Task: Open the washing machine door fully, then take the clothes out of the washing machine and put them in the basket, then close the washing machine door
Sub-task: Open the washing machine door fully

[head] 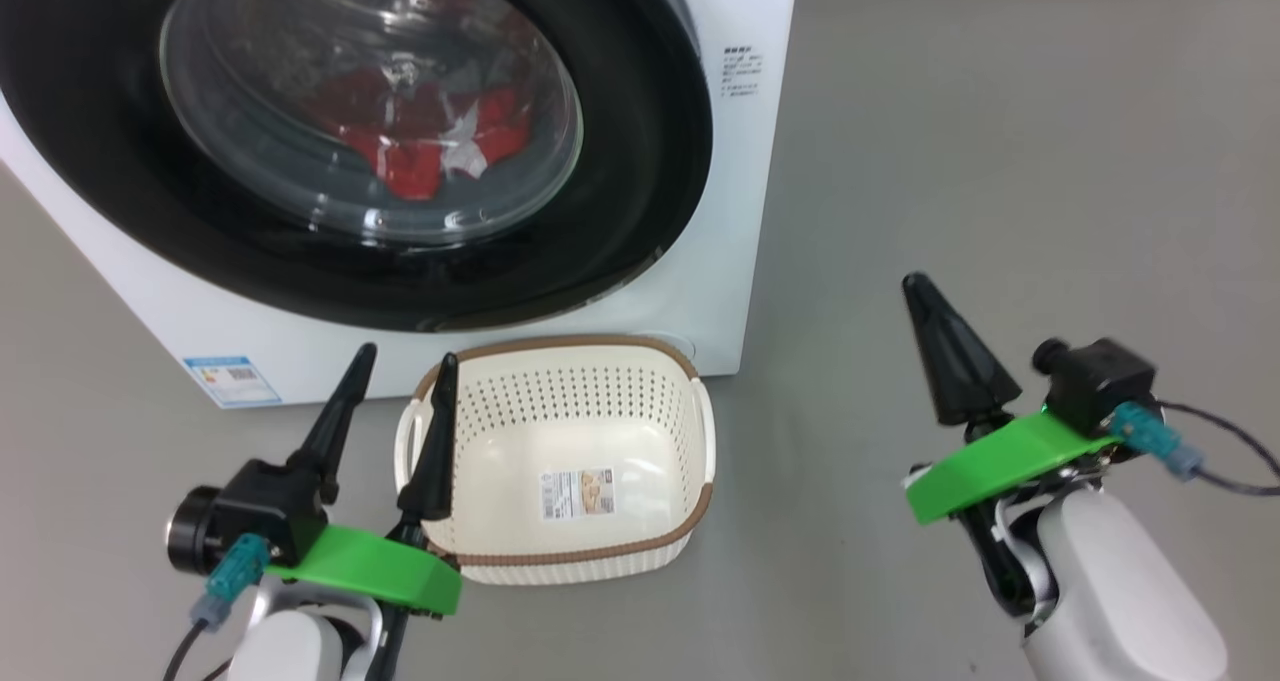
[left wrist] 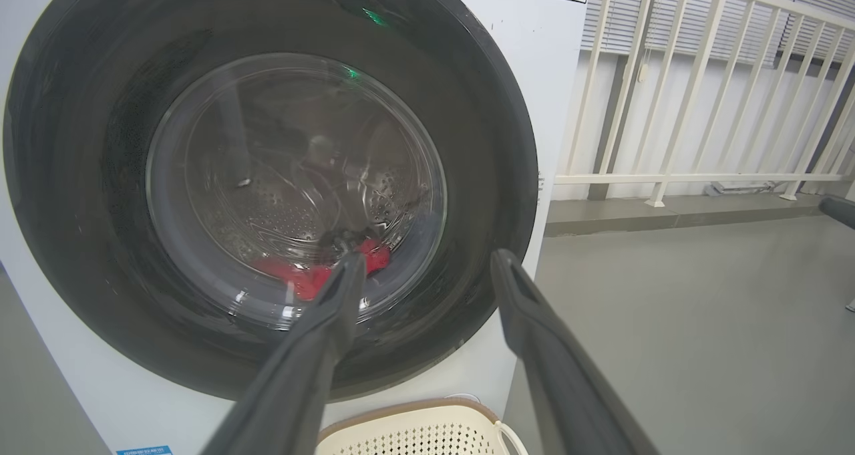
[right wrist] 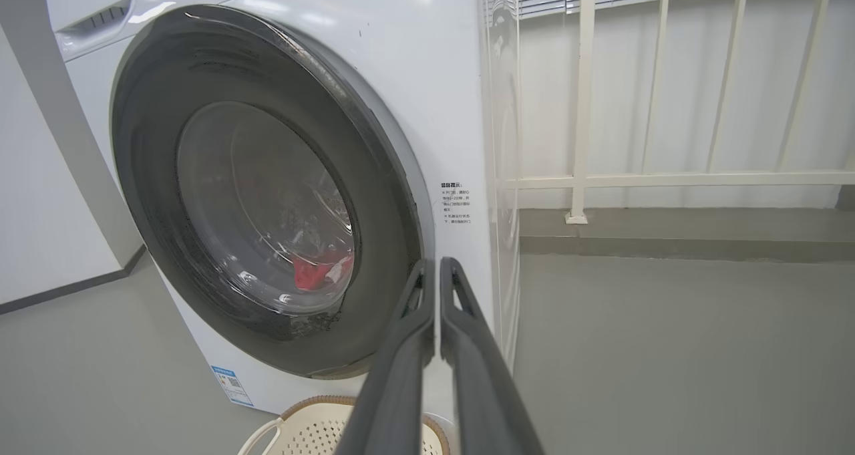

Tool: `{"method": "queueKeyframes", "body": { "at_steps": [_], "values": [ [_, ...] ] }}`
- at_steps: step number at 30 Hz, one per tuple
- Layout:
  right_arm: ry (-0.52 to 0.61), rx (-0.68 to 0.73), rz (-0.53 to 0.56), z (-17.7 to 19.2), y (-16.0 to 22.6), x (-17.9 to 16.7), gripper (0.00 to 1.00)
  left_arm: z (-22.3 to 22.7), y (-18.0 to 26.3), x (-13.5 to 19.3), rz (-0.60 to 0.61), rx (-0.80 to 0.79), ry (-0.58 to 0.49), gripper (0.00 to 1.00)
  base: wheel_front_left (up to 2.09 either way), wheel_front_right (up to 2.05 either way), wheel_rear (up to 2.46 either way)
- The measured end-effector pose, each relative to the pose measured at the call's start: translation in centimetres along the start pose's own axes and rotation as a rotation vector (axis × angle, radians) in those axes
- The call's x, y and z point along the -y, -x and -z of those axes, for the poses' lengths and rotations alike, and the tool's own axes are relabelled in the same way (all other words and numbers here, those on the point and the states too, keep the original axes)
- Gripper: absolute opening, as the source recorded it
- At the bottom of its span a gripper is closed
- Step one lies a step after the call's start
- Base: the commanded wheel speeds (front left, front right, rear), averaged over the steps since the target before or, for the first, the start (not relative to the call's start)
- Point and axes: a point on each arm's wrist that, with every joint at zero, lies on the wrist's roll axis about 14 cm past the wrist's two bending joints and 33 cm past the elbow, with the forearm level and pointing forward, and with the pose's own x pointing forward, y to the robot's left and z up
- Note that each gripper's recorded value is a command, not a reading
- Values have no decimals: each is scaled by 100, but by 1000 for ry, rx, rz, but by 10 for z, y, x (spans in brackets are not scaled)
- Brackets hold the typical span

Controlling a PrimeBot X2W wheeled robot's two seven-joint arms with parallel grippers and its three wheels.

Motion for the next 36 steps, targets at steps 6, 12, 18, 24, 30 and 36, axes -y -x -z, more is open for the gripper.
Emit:
{"method": "queueKeyframes", "body": {
  "at_steps": [6,12,18,24,30,36],
  "values": [
    [-151,25,31,-2,-19,7,0,-3,-10,-1,7,19,-5,100,0,0,0],
    [-366,32,58,5,-42,8,0,2,-14,-8,-2,13,-9,100,0,0,0],
    [-639,-8,66,11,-72,10,0,2,-25,-11,1,27,-9,100,0,0,0],
    [-778,-79,37,22,-92,10,0,9,-28,-16,-6,21,-13,100,0,0,0],
    [-900,-130,8,29,-113,10,0,13,-30,-23,-18,20,-9,100,0,0,0],
    [-1016,-147,-17,30,-140,13,0,21,-36,-30,-31,13,-13,100,0,0,0]
  ]
}}
